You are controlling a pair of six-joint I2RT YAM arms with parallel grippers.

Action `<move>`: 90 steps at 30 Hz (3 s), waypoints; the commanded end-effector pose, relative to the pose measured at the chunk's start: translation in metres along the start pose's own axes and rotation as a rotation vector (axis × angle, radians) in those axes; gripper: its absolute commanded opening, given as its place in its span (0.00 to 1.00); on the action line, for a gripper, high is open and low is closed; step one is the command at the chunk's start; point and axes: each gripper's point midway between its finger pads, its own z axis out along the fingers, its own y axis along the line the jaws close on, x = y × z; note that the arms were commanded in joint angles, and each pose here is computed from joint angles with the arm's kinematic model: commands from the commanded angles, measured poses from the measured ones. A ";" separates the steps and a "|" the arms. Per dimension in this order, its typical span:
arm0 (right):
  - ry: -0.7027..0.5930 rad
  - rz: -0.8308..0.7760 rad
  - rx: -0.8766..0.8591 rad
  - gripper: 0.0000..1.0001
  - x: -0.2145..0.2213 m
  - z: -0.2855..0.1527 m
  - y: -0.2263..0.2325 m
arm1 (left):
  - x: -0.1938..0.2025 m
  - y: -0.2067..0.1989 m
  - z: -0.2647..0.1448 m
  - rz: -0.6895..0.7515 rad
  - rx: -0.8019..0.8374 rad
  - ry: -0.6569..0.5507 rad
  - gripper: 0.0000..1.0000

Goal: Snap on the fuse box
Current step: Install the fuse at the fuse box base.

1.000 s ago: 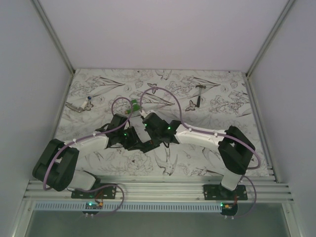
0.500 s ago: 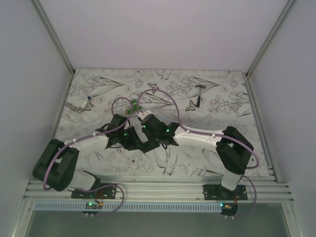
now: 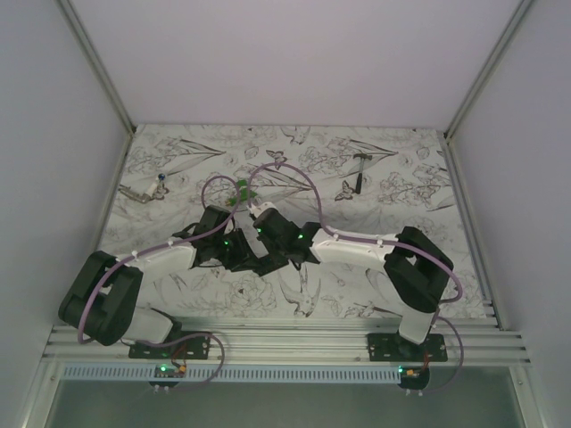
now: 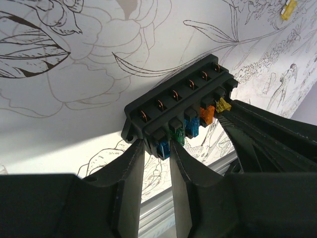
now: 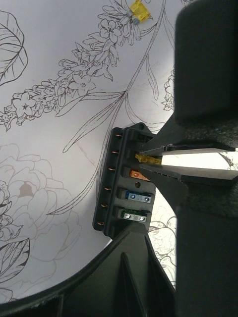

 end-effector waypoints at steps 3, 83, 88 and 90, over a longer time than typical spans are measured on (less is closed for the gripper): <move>0.003 0.017 0.051 0.16 -0.003 0.004 -0.004 | 0.006 0.014 -0.003 -0.003 -0.052 0.014 0.29; 0.500 0.076 0.160 0.00 0.110 0.033 -0.051 | 0.012 0.029 0.000 0.010 -0.104 0.037 0.27; 0.484 0.072 0.176 0.00 0.095 0.042 -0.054 | 0.015 0.032 -0.002 0.013 -0.112 0.043 0.27; 0.486 0.069 0.177 0.00 0.096 0.042 -0.054 | 0.016 0.034 -0.002 0.013 -0.115 0.043 0.27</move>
